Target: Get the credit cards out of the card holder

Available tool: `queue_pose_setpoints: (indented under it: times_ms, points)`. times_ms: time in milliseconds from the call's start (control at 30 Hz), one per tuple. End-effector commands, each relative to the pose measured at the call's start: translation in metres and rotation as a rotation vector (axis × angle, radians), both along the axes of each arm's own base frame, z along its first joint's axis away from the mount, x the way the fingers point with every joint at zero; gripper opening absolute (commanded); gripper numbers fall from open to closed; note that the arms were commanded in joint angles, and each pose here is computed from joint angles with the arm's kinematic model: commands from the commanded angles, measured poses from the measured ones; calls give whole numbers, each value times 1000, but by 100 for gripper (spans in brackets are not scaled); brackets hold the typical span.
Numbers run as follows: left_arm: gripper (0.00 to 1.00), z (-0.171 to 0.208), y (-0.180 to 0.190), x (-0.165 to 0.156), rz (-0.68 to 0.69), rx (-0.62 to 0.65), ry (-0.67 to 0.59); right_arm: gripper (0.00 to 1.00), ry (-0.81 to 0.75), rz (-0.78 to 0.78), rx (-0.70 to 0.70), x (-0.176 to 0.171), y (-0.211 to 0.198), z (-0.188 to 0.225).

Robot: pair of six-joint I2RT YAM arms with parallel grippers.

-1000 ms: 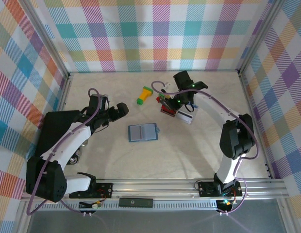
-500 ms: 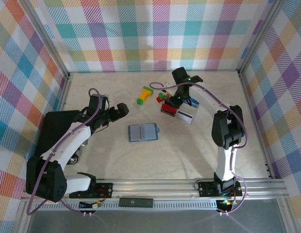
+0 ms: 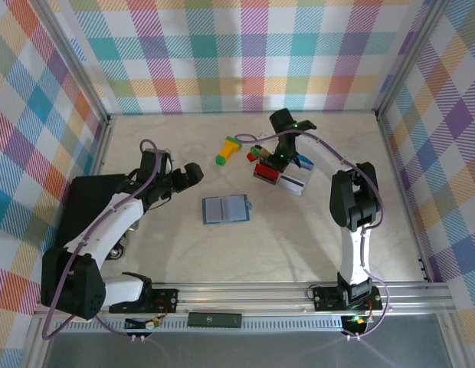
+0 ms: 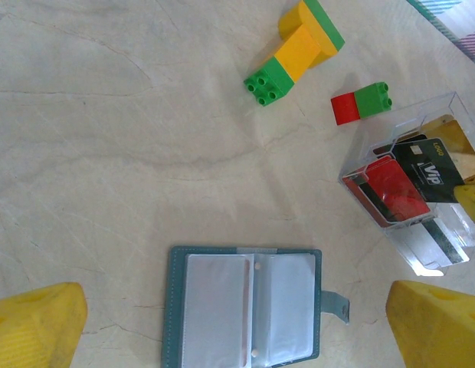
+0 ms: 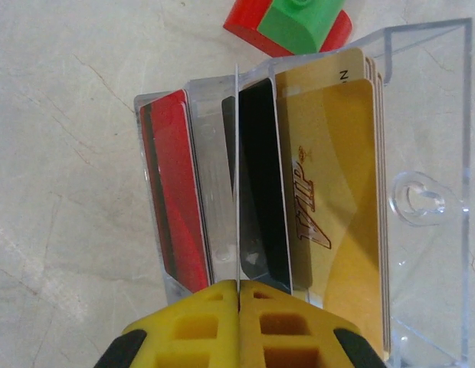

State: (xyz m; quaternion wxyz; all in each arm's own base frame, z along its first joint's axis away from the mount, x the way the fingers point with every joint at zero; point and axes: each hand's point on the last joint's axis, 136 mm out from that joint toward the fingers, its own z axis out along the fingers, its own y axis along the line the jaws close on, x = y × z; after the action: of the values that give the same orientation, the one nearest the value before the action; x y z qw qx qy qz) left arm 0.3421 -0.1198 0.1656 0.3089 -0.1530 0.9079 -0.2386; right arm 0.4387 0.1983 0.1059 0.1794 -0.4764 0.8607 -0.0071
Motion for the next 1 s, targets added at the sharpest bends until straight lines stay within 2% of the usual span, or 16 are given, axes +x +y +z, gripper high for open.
queue_pose_setpoints:
  times_ms: [0, 167, 533, 633, 800, 967]
  points:
    - [100, -4, 4, -5, 13, -6, 24, 3, -16, -6, -29, 10, -5, 3]
    - [100, -3, 4, -5, 14, -10, 19, 16, -17, -44, -41, 14, -9, 7]
    - [100, -5, 4, -6, 14, -11, 27, 20, -68, -113, 79, 11, -1, 46]
    - [100, -6, 5, -7, 22, -7, 33, 24, -58, -155, 172, 2, 6, 64]
    - [100, -10, 17, -10, 67, 8, 48, 44, -45, -274, 326, -22, 25, 84]
    - [100, -9, 33, -17, 137, 29, 68, 50, -27, -360, 423, -62, 58, 82]
